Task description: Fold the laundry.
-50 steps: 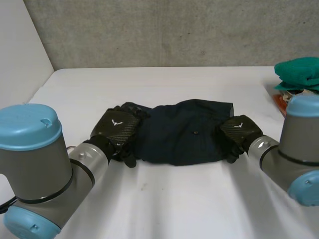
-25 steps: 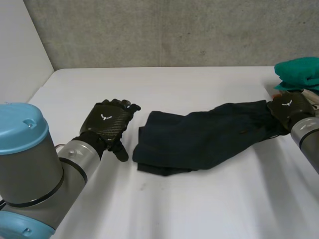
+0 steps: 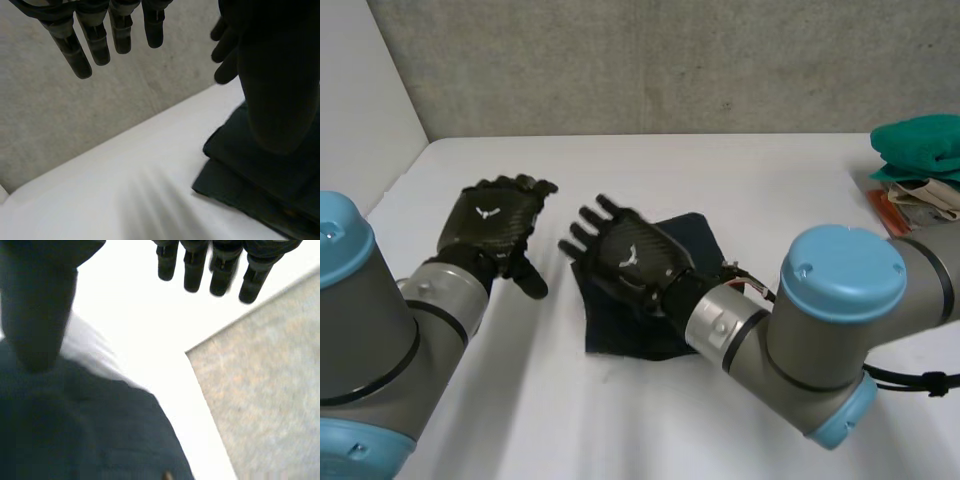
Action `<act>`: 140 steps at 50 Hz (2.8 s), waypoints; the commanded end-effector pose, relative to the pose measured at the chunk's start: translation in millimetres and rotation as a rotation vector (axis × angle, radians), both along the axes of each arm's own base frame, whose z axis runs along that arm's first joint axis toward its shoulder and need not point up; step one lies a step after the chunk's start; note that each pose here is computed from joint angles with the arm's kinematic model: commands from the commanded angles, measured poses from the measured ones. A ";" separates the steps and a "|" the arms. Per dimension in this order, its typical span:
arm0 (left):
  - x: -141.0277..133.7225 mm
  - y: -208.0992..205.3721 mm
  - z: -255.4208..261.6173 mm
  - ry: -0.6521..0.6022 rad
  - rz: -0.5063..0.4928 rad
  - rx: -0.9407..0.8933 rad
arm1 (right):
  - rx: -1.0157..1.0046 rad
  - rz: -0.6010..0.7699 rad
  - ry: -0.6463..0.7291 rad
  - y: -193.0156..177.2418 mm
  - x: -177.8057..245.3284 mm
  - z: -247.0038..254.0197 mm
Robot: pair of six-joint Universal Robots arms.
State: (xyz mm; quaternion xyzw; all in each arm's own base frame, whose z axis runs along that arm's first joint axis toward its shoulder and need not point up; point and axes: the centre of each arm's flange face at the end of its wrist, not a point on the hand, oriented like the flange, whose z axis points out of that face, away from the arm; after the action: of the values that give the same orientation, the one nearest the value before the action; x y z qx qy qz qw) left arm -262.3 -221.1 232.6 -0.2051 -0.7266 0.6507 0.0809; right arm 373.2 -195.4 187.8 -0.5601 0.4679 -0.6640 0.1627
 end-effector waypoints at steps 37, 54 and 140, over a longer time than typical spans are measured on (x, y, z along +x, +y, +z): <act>-87.0 -3.0 -59.1 -0.315 -0.149 0.211 | 0.522 -0.608 0.084 -111.9 -77.0 -24.6; -80.1 59.2 93.7 0.159 -0.758 0.083 | 0.167 -0.385 0.055 29.5 -57.7 -34.6; -74.0 77.0 101.9 0.270 -0.772 -0.003 | 0.000 -0.786 -0.422 -350.0 -416.1 -63.0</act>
State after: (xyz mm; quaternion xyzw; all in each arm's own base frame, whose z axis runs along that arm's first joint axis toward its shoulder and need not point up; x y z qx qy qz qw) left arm -334.7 -142.4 343.5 -0.3746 -0.5720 0.6002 0.4150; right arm -29.5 -553.4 172.8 -0.1861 0.5700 -0.8002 -0.0064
